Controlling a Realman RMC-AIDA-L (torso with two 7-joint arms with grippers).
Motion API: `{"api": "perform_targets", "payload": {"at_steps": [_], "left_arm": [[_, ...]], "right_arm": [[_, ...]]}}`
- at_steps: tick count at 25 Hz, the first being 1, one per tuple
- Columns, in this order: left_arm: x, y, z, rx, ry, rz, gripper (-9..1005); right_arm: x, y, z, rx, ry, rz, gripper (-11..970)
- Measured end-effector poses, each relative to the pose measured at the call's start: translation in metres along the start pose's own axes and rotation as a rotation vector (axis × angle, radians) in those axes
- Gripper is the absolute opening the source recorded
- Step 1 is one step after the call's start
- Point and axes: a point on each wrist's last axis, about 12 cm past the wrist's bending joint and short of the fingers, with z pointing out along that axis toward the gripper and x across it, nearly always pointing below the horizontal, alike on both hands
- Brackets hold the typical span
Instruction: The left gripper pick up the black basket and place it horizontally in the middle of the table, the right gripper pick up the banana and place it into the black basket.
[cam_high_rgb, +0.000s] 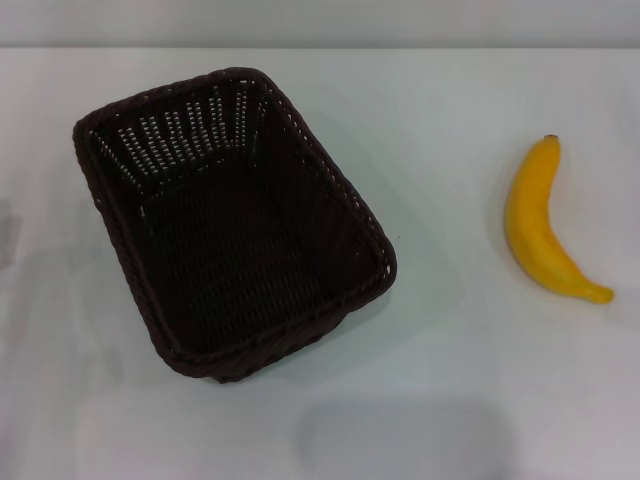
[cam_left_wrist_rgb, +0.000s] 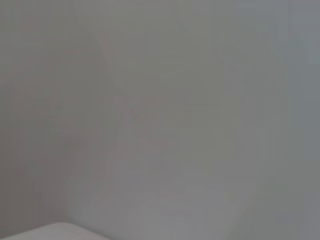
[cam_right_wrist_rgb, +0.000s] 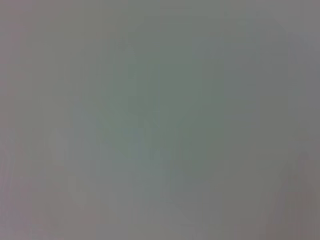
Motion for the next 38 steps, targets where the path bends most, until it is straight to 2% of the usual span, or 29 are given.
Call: {"api": "perform_targets", "payload": {"at_steps": [6, 13, 20, 26, 30, 33, 38], "left_arm": [[0.0, 0.004, -0.003, -0.007, 0.0, -0.006, 859], [-0.002, 0.0, 0.008, 0.015, 0.009, -0.035, 856], [-0.02, 0.002, 0.049, 0.164, 0.106, -0.151, 854], [-0.036, 0.0, 0.082, 0.216, 0.187, -0.121, 852], [-0.053, -0.005, 0.103, 0.293, 0.239, -0.118, 850], [-0.073, -0.012, 0.123, 0.378, 0.313, -0.119, 849], [-0.111, -0.034, 0.16, 0.514, 0.469, -0.064, 847]], "right_arm": [[0.001, 0.0, 0.002, -0.001, 0.01, -0.003, 874], [0.0, 0.0, 0.002, -0.001, 0.01, 0.0, 874], [0.001, 0.0, 0.002, 0.002, 0.011, 0.009, 874], [0.001, 0.0, 0.002, 0.001, 0.012, 0.013, 874], [0.001, 0.0, 0.001, 0.002, 0.012, 0.018, 874], [0.001, 0.0, 0.002, 0.001, 0.01, 0.019, 874], [0.0, 0.002, 0.004, -0.004, 0.007, 0.02, 874]]}}
